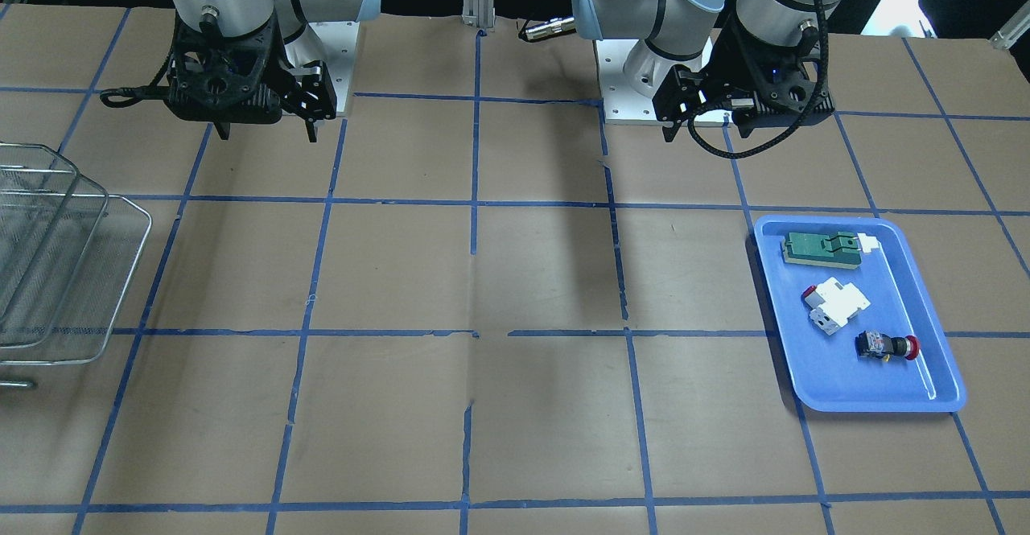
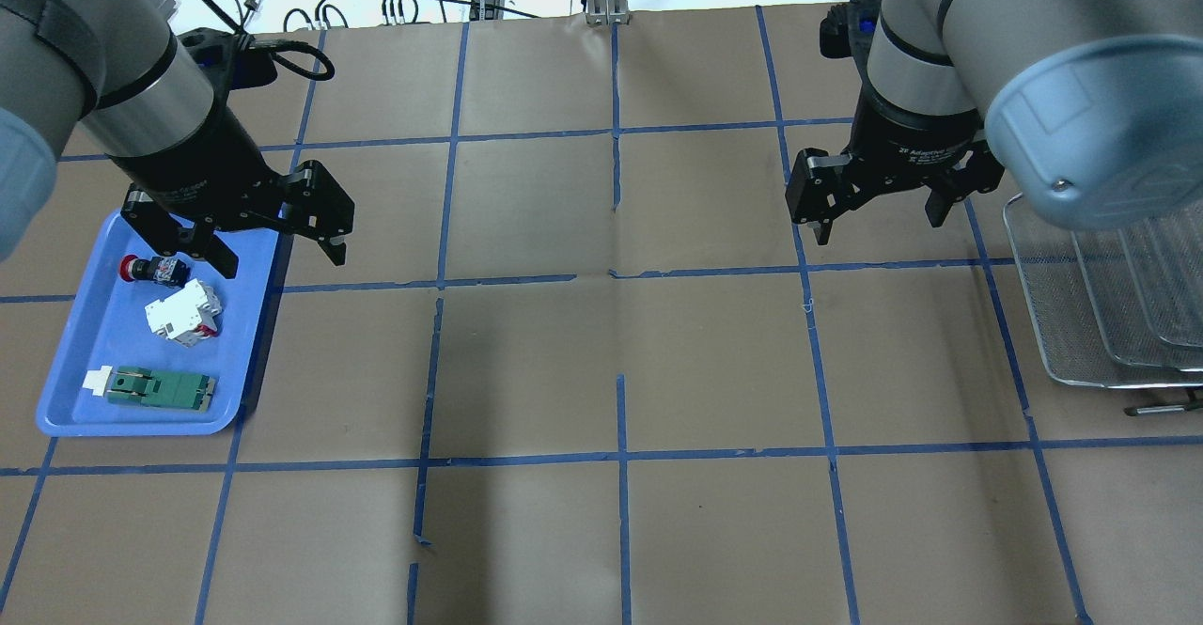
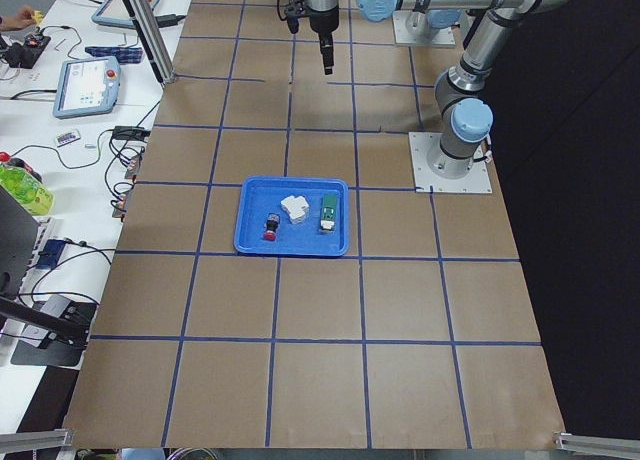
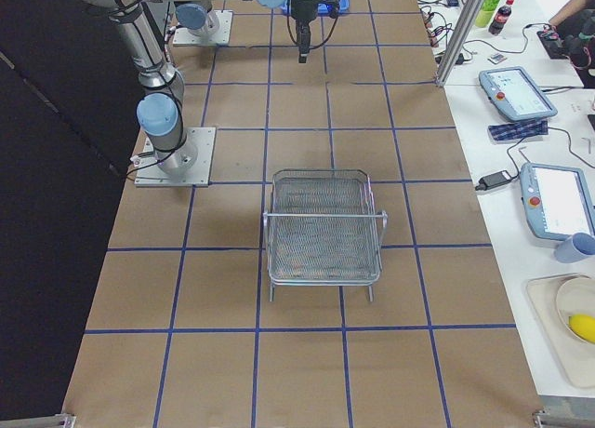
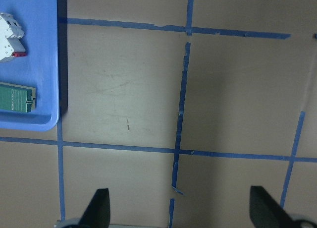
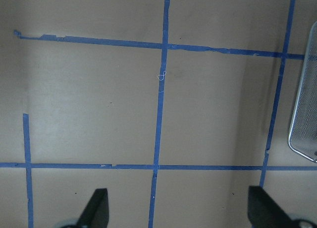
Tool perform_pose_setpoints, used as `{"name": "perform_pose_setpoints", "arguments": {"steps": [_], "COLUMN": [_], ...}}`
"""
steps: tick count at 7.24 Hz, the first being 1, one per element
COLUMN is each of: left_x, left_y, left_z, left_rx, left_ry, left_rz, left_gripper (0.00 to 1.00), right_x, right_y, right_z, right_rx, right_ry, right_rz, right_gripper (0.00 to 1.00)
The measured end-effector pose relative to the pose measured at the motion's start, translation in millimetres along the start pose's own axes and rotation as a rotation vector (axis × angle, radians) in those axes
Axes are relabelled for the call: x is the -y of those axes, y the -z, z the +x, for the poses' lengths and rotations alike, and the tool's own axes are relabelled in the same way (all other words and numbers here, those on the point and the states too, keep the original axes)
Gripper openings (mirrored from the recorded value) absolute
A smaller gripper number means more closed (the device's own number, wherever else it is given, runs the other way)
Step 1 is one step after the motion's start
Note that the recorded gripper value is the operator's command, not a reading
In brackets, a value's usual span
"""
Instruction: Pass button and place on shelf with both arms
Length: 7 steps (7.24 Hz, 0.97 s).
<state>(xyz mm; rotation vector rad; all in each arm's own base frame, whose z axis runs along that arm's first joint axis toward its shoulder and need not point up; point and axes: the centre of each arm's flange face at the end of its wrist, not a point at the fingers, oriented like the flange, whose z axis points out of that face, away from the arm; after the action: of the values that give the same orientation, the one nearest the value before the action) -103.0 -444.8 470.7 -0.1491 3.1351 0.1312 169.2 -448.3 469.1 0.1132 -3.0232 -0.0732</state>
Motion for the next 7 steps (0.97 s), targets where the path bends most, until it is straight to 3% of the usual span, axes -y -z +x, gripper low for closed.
{"name": "perform_pose_setpoints", "arguments": {"steps": [5,7], "left_x": [12,36], "left_y": [5,1], "left_z": [-25,-89], "left_rx": [-0.012,-0.032], "left_ry": [0.058,0.24], "left_rz": [0.035,0.06], "left_gripper": [1.0,1.0], "right_x": [0,0], "right_y": [0,0], "right_z": [0,0], "right_rx": [0.0,0.0], "right_ry": [0.0,0.0], "right_rz": [0.0,0.0], "right_gripper": [1.0,1.0]}}
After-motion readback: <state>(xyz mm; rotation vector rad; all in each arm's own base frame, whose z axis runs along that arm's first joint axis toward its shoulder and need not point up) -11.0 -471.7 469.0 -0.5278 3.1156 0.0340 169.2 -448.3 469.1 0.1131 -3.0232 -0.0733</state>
